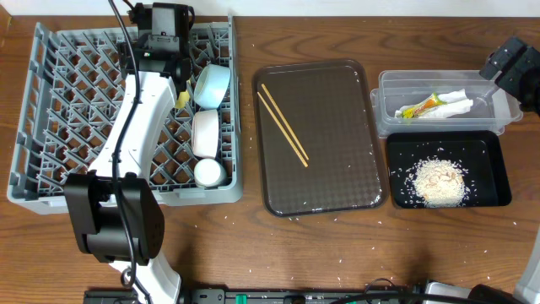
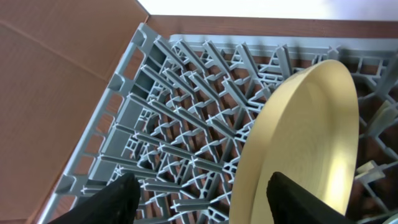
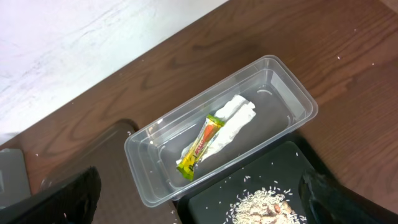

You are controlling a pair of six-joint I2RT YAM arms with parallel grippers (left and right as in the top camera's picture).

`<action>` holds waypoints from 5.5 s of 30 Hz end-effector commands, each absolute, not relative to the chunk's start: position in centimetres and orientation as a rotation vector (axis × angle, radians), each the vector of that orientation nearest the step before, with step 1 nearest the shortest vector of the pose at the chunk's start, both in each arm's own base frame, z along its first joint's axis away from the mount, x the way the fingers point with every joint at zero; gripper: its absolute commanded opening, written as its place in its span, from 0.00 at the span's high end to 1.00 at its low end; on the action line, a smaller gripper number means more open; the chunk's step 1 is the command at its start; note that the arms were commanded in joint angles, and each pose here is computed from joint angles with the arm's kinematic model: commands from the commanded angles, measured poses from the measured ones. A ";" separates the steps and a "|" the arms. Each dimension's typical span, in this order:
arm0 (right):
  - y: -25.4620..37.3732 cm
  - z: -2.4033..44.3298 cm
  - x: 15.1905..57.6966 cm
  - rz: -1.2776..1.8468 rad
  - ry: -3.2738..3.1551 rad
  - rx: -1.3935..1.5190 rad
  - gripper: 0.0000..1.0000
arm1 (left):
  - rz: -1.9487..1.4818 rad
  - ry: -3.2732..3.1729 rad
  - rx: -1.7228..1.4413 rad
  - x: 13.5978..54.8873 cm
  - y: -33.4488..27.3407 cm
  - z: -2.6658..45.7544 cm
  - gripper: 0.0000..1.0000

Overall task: Sort waste into correct bins and load items into the dishwasher
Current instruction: 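Stand the yellow plate upright in the rack and release it, then reach the left gripper to the tray and grasp one chopstick, then carry the chopstick to the rack and drop it in, then return the left gripper to the tray and grasp the second chopstick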

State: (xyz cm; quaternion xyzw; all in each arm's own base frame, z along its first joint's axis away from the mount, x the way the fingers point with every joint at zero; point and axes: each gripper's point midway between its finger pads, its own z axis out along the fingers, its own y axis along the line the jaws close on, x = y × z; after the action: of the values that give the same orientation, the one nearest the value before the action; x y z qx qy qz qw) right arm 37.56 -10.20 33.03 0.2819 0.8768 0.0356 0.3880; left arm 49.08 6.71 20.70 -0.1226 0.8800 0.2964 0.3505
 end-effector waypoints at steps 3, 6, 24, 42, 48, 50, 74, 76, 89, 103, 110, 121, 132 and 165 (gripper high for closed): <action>-10.5 33.3 37.5 0.076 2.220 0.731 0.01 | 0.704 2.171 -0.331 49.3 5.2 25.7 0.25; -10.5 33.3 37.5 0.076 2.220 0.732 0.01 | 0.616 2.149 -0.295 48.7 3.1 27.8 0.24; -10.5 33.3 37.5 0.076 2.220 0.731 0.01 | -0.182 2.619 -0.287 41.6 -24.0 13.1 0.38; -10.5 33.3 37.5 0.076 2.220 0.732 0.01 | -0.139 2.608 -0.571 43.4 -26.0 3.9 0.43; -10.5 33.3 37.5 0.076 2.220 0.732 0.01 | -0.121 2.620 -0.576 43.3 -25.9 3.0 0.43; -10.5 33.3 37.5 0.076 2.220 0.732 0.01 | -0.114 2.627 -0.576 43.3 -25.9 2.5 0.43; -10.5 33.3 37.5 0.076 2.220 0.731 0.01 | -0.155 2.861 -0.581 39.0 -27.1 -1.3 0.87; -10.5 33.3 37.5 0.076 2.220 0.732 0.01 | -0.185 2.876 -0.581 38.9 -27.5 -1.2 0.92; -10.5 33.3 37.5 0.076 2.220 0.731 0.01 | -0.305 2.661 -0.063 40.8 -27.6 13.6 0.93; -10.5 33.3 37.5 0.076 2.220 0.731 0.01 | 0.339 2.595 0.154 36.7 -7.4 24.3 0.93; -10.5 33.3 37.5 0.076 2.220 0.732 0.01 | 0.469 2.772 0.031 36.3 -1.4 18.5 0.92; -10.5 33.3 37.5 0.076 2.220 0.731 0.01 | 0.545 2.969 0.004 35.2 0.7 12.1 0.91; -10.5 33.3 37.5 0.076 2.220 0.732 0.01 | 0.542 2.965 -0.036 35.0 0.7 14.0 0.59; -10.5 33.3 37.5 0.076 2.220 0.731 0.01 | 0.028 2.857 -0.492 37.1 -23.4 4.5 0.64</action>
State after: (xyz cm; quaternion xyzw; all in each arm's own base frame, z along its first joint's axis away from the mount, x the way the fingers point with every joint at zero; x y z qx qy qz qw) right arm 37.57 -10.20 33.02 0.2819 0.8768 0.0356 0.3880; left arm 37.28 -24.17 6.73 -0.1460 0.9802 -0.0150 0.1332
